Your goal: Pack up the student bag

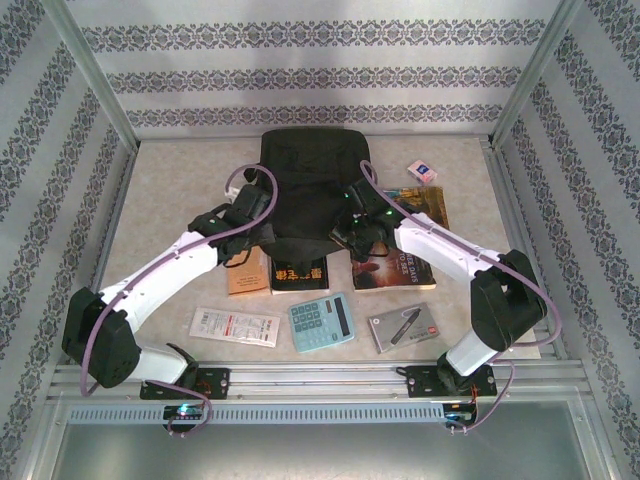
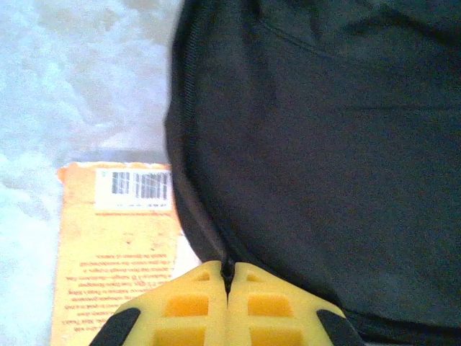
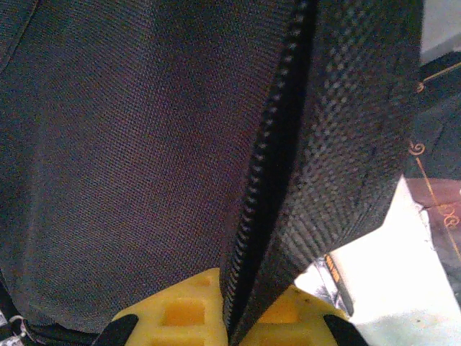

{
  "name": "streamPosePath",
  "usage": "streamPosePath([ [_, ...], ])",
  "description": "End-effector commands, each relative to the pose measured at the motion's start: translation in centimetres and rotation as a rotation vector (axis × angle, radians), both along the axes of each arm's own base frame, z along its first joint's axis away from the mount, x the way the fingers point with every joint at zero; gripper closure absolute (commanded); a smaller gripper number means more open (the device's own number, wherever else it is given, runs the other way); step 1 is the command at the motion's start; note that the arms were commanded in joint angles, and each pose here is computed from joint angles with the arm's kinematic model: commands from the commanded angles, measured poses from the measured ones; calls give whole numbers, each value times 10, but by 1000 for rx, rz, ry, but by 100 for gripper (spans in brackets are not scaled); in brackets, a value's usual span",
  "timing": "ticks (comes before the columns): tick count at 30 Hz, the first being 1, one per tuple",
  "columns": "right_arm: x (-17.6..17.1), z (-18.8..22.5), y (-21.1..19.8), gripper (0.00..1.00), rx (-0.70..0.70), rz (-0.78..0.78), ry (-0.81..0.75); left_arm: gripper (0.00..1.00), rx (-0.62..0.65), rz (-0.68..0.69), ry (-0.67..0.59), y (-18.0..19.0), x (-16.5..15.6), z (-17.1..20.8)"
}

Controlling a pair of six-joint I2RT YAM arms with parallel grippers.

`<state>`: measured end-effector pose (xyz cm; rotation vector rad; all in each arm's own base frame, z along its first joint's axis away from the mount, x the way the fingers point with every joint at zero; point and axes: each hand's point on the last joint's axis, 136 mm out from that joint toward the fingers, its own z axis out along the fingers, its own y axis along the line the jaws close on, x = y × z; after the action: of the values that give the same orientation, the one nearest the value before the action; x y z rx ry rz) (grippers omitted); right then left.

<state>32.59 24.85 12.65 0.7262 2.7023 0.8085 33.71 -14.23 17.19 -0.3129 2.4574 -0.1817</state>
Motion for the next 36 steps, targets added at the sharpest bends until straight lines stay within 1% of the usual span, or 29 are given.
streamPosePath([
  [1, 13, 2, -19, 100, -64, 4, -45, 100, 59, 37, -12, 27, 0, 10],
  [4, 18, 8, -14, 100, -63, 60, -71, 100, 21, 8, -4, 17, 2, 11],
  [7, 25, 13, -24, 99, -91, 61, -88, 100, -59, -13, -7, 4, 1, 14],
  [8, 27, 15, -27, 93, -89, 51, -95, 100, -89, -23, -9, -1, 1, 15],
  [9, 28, 16, -31, 84, -89, 42, -99, 100, -123, -38, -10, -7, 0, 17],
  [10, 29, 19, -36, 72, -89, 27, -103, 100, -156, -56, -10, -13, 0, 20],
  [11, 30, 23, -39, 62, -86, 18, -109, 100, -184, -69, -7, -19, 0, 22],
  [13, 29, 29, -46, 54, -97, -1, -109, 100, -229, -98, -10, -32, 0, 29],
  [15, 26, 38, -51, 49, -109, -16, -118, 100, -254, -121, -18, -42, 0, 37],
  [18, 17, 53, -58, 48, -96, -54, -127, 100, -280, -151, -38, -56, 1, 52],
  [22, 6, 71, -61, 48, -34, -110, -134, 100, -331, -178, -65, -74, 5, 74],
  [27, -4, 95, -61, 49, 31, -135, -159, 100, -365, -233, -88, -102, 4, 95],
  [31, -14, 105, -68, 47, 35, -157, -156, 100, -389, -275, -87, -127, -5, 100],
  [36, -36, 86, -87, 47, 18, -233, -61, 100, -415, -339, -47, -163, -22, 83],
])
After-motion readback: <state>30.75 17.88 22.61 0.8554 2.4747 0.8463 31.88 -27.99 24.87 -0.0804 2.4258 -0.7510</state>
